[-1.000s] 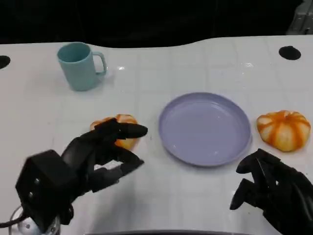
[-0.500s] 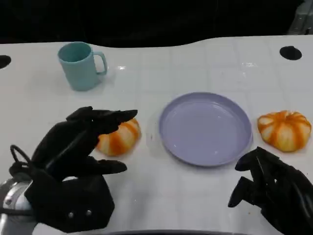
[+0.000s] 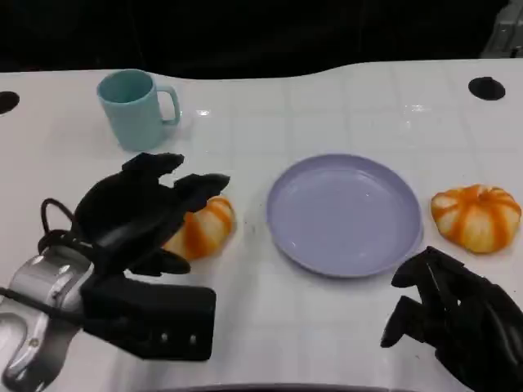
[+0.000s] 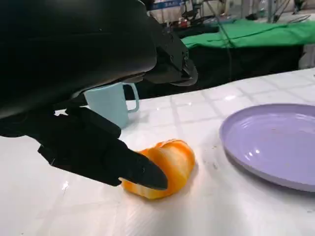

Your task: Grasp the bread from the table and place it into the plate.

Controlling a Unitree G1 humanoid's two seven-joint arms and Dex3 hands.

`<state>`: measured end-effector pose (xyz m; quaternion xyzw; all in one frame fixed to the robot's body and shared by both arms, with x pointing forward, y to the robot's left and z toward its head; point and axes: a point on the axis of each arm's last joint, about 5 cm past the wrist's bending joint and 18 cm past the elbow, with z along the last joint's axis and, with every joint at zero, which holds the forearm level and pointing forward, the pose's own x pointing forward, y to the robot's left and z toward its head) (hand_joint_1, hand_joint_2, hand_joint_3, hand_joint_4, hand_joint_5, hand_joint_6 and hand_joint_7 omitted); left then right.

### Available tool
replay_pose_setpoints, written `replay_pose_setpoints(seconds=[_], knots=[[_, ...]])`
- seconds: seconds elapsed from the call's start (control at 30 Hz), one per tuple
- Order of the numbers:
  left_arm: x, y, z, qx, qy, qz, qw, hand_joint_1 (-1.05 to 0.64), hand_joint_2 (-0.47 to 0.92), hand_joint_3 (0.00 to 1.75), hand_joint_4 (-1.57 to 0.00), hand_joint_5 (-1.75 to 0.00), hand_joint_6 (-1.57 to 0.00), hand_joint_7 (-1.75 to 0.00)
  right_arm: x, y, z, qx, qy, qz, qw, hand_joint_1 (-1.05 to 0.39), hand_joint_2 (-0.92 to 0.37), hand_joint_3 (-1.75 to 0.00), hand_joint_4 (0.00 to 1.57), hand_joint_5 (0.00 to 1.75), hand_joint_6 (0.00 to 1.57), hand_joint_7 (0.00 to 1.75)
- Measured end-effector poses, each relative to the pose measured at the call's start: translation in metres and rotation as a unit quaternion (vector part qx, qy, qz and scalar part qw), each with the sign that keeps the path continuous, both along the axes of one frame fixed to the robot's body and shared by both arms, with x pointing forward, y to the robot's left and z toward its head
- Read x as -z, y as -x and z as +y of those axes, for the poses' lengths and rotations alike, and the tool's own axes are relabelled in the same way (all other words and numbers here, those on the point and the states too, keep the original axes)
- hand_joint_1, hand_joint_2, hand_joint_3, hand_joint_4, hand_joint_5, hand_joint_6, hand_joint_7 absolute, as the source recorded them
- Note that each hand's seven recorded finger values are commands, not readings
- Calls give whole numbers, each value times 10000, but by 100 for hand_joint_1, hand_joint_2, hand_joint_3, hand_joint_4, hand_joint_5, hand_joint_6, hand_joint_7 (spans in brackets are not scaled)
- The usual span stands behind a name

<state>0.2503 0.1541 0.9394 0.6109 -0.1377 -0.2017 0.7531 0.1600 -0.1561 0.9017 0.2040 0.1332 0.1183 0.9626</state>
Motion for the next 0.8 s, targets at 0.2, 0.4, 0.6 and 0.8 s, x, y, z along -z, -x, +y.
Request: replay_pose_setpoints(seconds=[0.2,0.4,0.6,0.8], knots=[[112,-168,-150,-239,-171,481,9984,-35,79,1,-4,-21,-24,0,5,0,-11,-17,-34,-22,10000,-43,-92,-42,68,175,55,162],[196,-324,-331,-665,-257,936,9930,-40,78,0,-8,-22,-26,-1,10,-1,-11,-22,-18,-34,10000,-42,-92,-44,67,175,52,162],[249,-420,-484,-923,-401,1263,9869,-39,77,0,-7,-20,-26,0,8,2,-7,-34,-14,-37,10000,-42,-92,-45,66,175,51,163],[373,-502,-541,-1135,-456,1493,9812,-35,76,0,-9,-20,-27,0,9,10,-12,-24,0,-32,10000,-43,-92,-43,67,175,52,163]])
